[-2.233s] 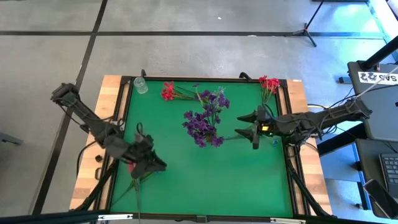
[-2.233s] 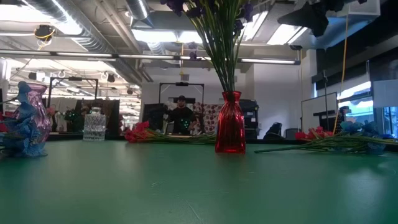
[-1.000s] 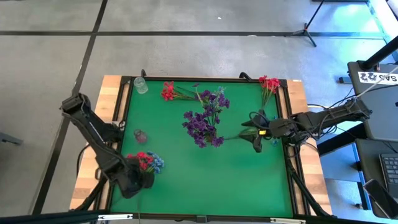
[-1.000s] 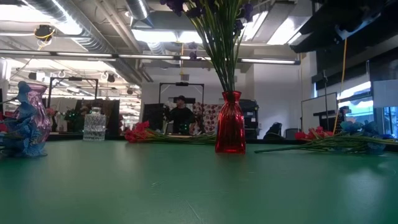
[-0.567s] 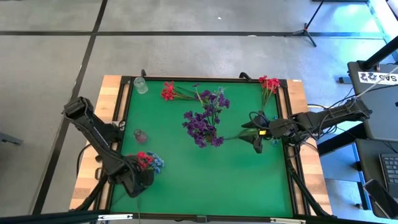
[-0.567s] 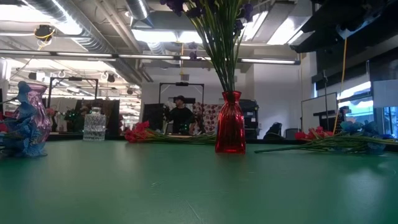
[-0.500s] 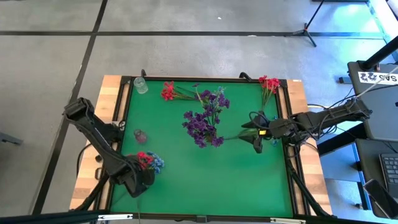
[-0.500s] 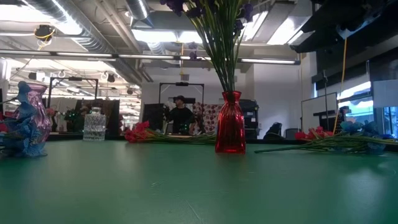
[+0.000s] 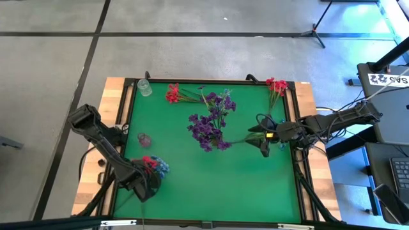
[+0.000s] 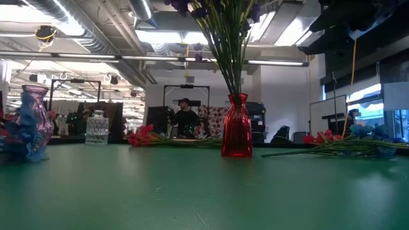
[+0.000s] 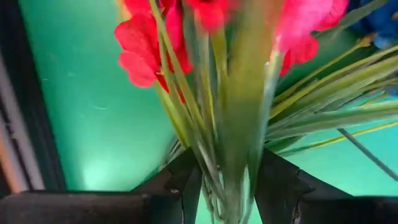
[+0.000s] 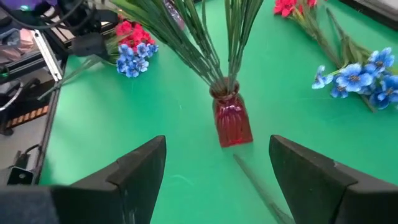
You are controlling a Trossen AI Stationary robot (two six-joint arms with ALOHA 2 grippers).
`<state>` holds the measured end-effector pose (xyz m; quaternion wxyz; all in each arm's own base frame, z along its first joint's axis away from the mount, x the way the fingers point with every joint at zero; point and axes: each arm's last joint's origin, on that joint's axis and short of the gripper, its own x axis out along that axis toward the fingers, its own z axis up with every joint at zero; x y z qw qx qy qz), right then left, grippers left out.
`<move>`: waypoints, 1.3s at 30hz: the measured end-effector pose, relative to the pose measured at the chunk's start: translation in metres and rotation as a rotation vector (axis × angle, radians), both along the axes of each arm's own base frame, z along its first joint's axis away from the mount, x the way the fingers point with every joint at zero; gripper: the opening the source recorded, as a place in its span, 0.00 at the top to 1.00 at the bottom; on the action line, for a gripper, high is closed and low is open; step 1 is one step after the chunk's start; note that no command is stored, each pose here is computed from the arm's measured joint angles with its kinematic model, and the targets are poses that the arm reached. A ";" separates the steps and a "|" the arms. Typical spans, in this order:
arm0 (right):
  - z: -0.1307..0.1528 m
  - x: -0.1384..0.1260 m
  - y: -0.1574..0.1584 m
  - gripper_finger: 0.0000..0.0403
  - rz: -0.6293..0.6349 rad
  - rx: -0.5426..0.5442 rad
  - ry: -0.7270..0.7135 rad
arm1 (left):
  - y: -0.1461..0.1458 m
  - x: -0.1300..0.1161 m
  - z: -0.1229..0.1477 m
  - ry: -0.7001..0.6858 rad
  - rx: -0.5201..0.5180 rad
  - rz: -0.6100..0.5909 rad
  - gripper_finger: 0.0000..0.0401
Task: Sort flowers into vase by color
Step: Put the left red flowers into the transparent vase
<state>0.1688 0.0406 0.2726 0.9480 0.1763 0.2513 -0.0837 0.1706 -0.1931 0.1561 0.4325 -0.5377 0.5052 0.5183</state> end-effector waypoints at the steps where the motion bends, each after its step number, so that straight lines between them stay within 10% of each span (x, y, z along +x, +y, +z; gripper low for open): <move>1: 0.000 0.000 0.000 0.29 0.006 0.014 0.002 | 0.000 0.000 0.000 -0.005 -0.002 -0.001 0.71; 9: 0.000 0.000 0.001 0.29 0.026 0.050 0.008 | -0.003 0.002 0.004 -0.028 -0.006 -0.053 0.97; 20: 0.000 0.000 0.001 0.29 0.025 0.053 0.007 | -0.013 0.018 0.066 -0.234 0.091 -0.247 0.97; 31: 0.000 0.000 0.001 0.29 0.007 0.083 0.004 | 0.036 0.003 0.153 -0.826 0.661 -0.325 0.97; 39: 0.000 0.000 0.001 0.29 -0.039 0.160 0.000 | 0.092 -0.011 0.194 -0.858 0.943 -0.402 0.97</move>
